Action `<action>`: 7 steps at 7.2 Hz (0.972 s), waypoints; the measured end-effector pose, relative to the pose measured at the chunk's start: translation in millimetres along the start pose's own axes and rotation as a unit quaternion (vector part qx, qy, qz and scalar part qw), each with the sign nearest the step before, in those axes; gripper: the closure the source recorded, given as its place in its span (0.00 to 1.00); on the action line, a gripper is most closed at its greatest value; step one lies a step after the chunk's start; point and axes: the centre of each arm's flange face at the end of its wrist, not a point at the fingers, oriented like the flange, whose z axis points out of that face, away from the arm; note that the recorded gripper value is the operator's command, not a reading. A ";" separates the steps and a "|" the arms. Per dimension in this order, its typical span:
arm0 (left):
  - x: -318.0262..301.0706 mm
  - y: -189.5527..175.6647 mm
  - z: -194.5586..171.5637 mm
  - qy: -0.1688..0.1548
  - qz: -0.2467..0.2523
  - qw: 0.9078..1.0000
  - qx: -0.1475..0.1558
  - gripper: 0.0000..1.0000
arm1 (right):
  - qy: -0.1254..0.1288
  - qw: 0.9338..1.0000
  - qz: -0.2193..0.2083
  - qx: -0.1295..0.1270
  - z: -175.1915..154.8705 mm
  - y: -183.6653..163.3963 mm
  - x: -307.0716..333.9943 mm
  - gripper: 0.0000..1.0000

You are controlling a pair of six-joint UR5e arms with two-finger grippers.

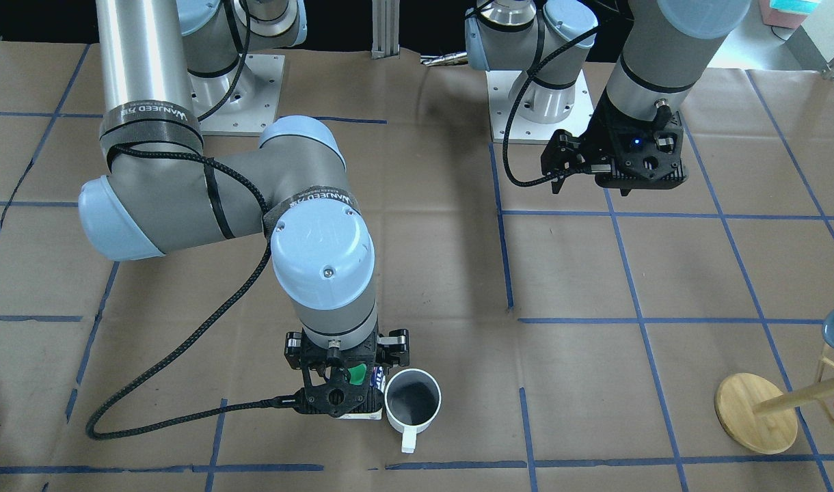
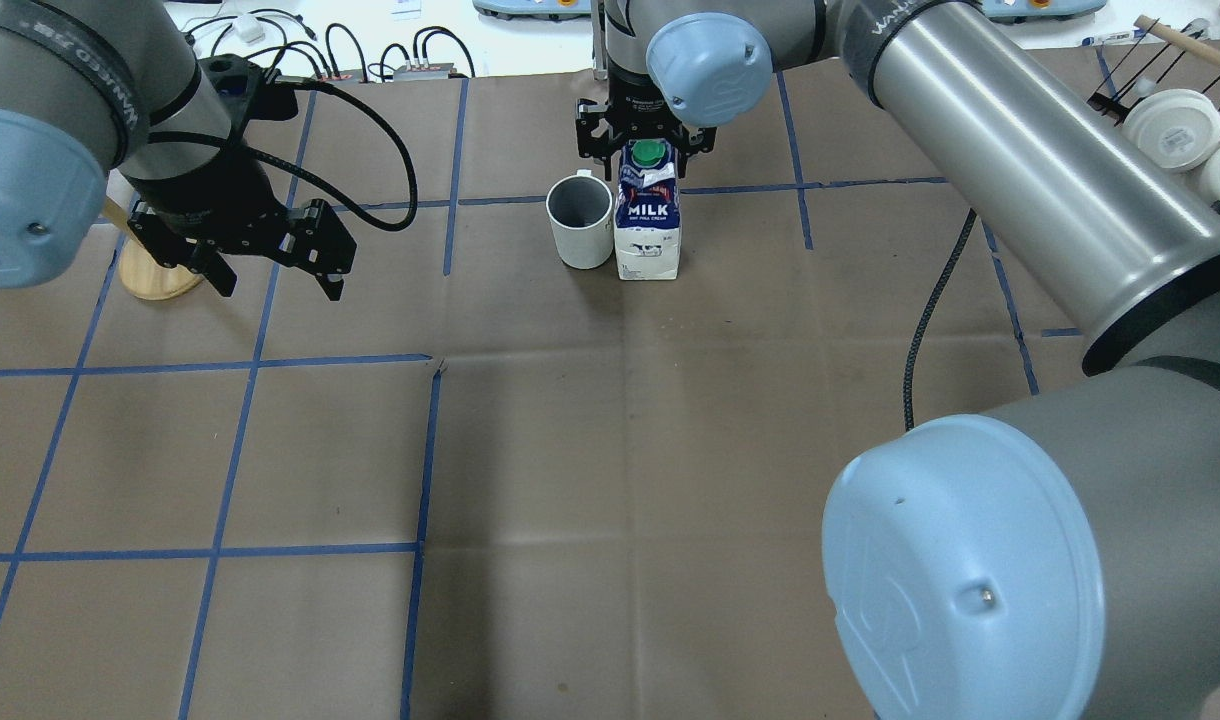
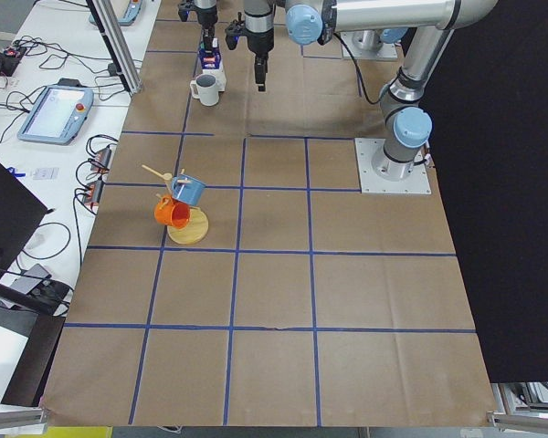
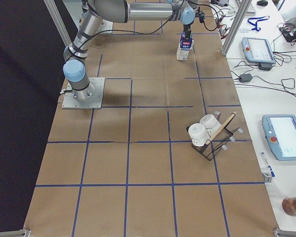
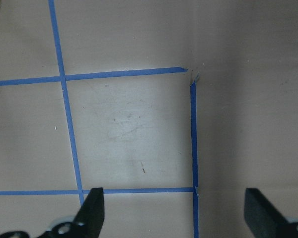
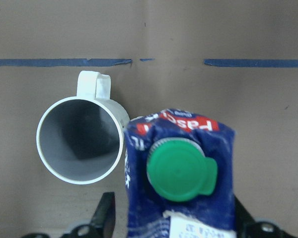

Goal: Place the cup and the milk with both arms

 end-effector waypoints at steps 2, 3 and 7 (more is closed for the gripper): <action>0.0 0.1 -0.3 0.000 0.000 1.000 0.000 0.00 | -0.002 1.000 0.009 0.013 -13.8 -7.7 16.3 0.00; 0.0 0.2 -0.2 0.000 0.000 1.000 0.000 0.00 | -0.002 1.000 0.013 0.015 -22.8 -7.3 23.2 0.00; 0.1 0.6 -0.7 0.000 0.000 1.000 0.001 0.00 | 0.008 1.000 0.016 0.000 -81.6 22.8 40.4 0.00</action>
